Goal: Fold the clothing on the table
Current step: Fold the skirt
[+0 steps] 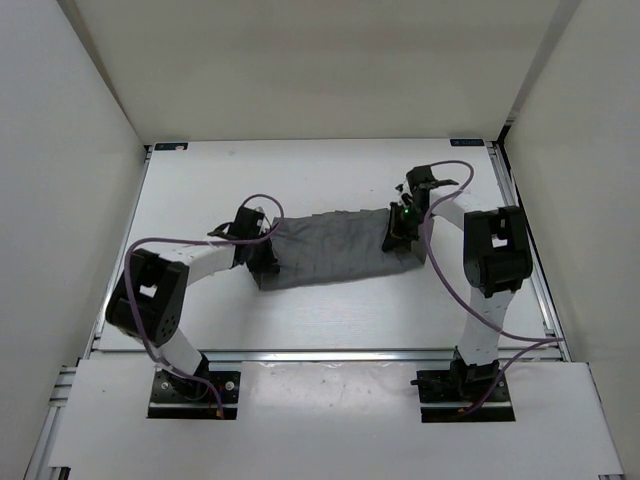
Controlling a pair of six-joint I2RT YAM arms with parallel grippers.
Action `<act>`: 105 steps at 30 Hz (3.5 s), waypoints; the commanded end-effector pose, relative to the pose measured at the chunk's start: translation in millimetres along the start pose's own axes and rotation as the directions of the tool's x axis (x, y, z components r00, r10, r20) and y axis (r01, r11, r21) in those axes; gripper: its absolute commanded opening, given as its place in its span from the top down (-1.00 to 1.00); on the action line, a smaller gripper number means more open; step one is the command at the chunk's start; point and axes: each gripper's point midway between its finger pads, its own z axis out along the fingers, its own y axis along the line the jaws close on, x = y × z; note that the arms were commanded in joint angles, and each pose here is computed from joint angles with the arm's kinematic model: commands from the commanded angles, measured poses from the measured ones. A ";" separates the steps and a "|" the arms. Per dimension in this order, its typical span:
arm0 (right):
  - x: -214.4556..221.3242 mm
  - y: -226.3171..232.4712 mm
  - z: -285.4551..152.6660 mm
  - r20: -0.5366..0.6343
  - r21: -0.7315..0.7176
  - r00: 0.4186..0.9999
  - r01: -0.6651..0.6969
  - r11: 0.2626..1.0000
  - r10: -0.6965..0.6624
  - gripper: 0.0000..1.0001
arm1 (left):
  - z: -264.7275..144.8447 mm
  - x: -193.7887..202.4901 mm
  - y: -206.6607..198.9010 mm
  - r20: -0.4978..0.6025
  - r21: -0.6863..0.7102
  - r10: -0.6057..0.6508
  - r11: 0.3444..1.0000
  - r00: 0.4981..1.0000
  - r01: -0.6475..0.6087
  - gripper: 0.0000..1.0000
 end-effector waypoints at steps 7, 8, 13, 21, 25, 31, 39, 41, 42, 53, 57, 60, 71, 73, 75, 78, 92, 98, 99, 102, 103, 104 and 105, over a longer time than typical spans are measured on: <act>-38.0 -28.7 -93.7 0.277 0.039 0.960 0.016 0.999 -0.026 -0.90 | -0.4 -37.7 -2.6 0.052 -0.028 0.051 0.998 0.997 -0.050 1.00; -29.4 -32.5 -91.6 0.263 0.033 0.965 0.001 0.999 -0.010 -0.98 | -2.7 -39.5 -1.7 0.058 -0.022 0.038 0.999 0.998 -0.037 1.00; -9.0 -87.7 -95.4 0.243 0.030 0.960 -0.147 0.989 0.136 -0.98 | -12.6 -43.5 0.5 0.076 0.000 0.017 1.000 0.997 -0.017 1.00; -32.0 -75.9 -61.4 0.264 -0.096 0.953 -0.124 0.988 0.145 -0.97 | -12.0 -40.2 4.3 0.053 -0.002 0.033 0.999 0.998 -0.033 1.00; -48.6 -56.2 -44.7 0.267 -0.198 0.953 -0.091 0.976 0.143 -0.93 | -10.5 -35.0 6.7 0.036 -0.011 0.037 0.999 0.999 -0.036 1.00; -35.5 -14.0 -21.6 0.197 -0.311 0.978 -0.009 0.950 0.074 -0.76 | -5.6 -26.9 8.3 0.019 -0.008 0.031 0.999 0.999 -0.031 1.00; 14.3 31.1 -1.5 0.049 -0.464 0.998 -0.014 0.886 0.041 0.46 | 3.7 -14.7 0.1 -0.012 0.012 0.045 0.999 0.999 -0.044 1.00; 19.0 27.6 -0.5 0.033 -0.444 0.998 -0.039 0.895 0.059 0.98 | 5.3 -14.1 -4.1 -0.012 0.016 0.052 0.999 0.999 -0.052 1.00; 19.6 23.0 -2.0 0.042 -0.434 0.997 -0.034 0.900 0.058 1.00 | 6.1 -13.8 -4.8 -0.011 0.014 0.058 0.998 0.998 -0.057 1.00; 15.7 -72.9 -65.1 0.178 -0.078 0.967 -0.169 0.982 0.181 1.00 | 11.8 27.5 -31.7 -0.075 0.065 0.128 0.990 0.989 -0.123 1.00; 14.7 -71.4 -78.3 0.205 -0.048 0.968 -0.141 0.989 0.148 1.00 | 7.3 25.8 -51.5 -0.075 0.122 0.151 0.982 0.986 -0.141 1.00; 17.2 -61.7 -78.3 0.195 -0.049 0.973 -0.116 0.992 0.124 1.00 | -18.4 -1.5 -94.9 -0.013 0.274 0.127 0.954 0.992 -0.118 0.98; 27.7 -56.0 -69.8 0.167 -0.063 0.979 -0.105 0.993 0.114 1.00 | -59.7 -40.6 -223.8 0.026 0.615 0.142 0.778 0.989 -0.128 0.97; 26.7 -57.5 -69.5 0.166 -0.063 0.978 -0.114 0.991 0.124 0.99 | -37.7 -34.9 -225.6 -0.005 0.618 0.125 0.780 0.992 -0.095 1.00; 26.1 -57.0 -70.0 0.171 -0.069 0.978 -0.106 0.992 0.116 1.00 | -24.6 -31.7 -231.3 -0.013 0.632 0.115 0.771 0.993 -0.081 1.00; 28.6 -53.8 -67.8 0.157 -0.072 0.981 -0.099 0.992 0.109 1.00 | -9.0 -32.2 -244.2 -0.030 0.645 0.110 0.762 0.994 -0.065 1.00; 31.1 -53.9 -59.1 0.120 -0.080 0.986 -0.108 0.991 0.117 1.00 | 45.9 -18.5 -251.7 -0.022 0.479 0.193 0.863 0.981 -0.159 1.00; 32.9 -45.3 -56.4 0.106 -0.083 0.991 -0.076 0.994 0.085 0.99 | 66.7 -14.3 -237.5 0.000 0.383 0.240 0.897 0.971 -0.222 1.00; 32.7 -47.8 -56.4 0.106 -0.077 0.991 -0.078 0.994 0.086 1.00 | 72.4 -14.2 -234.6 0.009 0.360 0.248 0.903 0.969 -0.235 1.00; 32.0 -44.3 -60.3 0.111 -0.083 0.990 -0.078 0.993 0.087 1.00 | 85.3 -10.4 -224.4 0.006 0.323 0.264 0.912 0.964 -0.252 1.00; 31.2 -42.3 -61.5 0.118 -0.086 0.990 -0.072 0.994 0.082 1.00 | 87.4 -12.8 -222.8 0.011 0.311 0.266 0.915 0.964 -0.256 1.00; 30.5 -39.4 -64.0 0.122 -0.091 0.990 -0.065 0.994 0.076 0.99 | 91.7 -9.5 -218.4 0.002 0.297 0.271 0.919 0.963 -0.259 1.00; 31.6 -38.0 -63.2 0.115 -0.083 0.991 -0.061 0.995 0.071 1.00 | 97.7 -13.5 -214.6 0.014 0.275 0.275 0.923 0.961 -0.268 1.00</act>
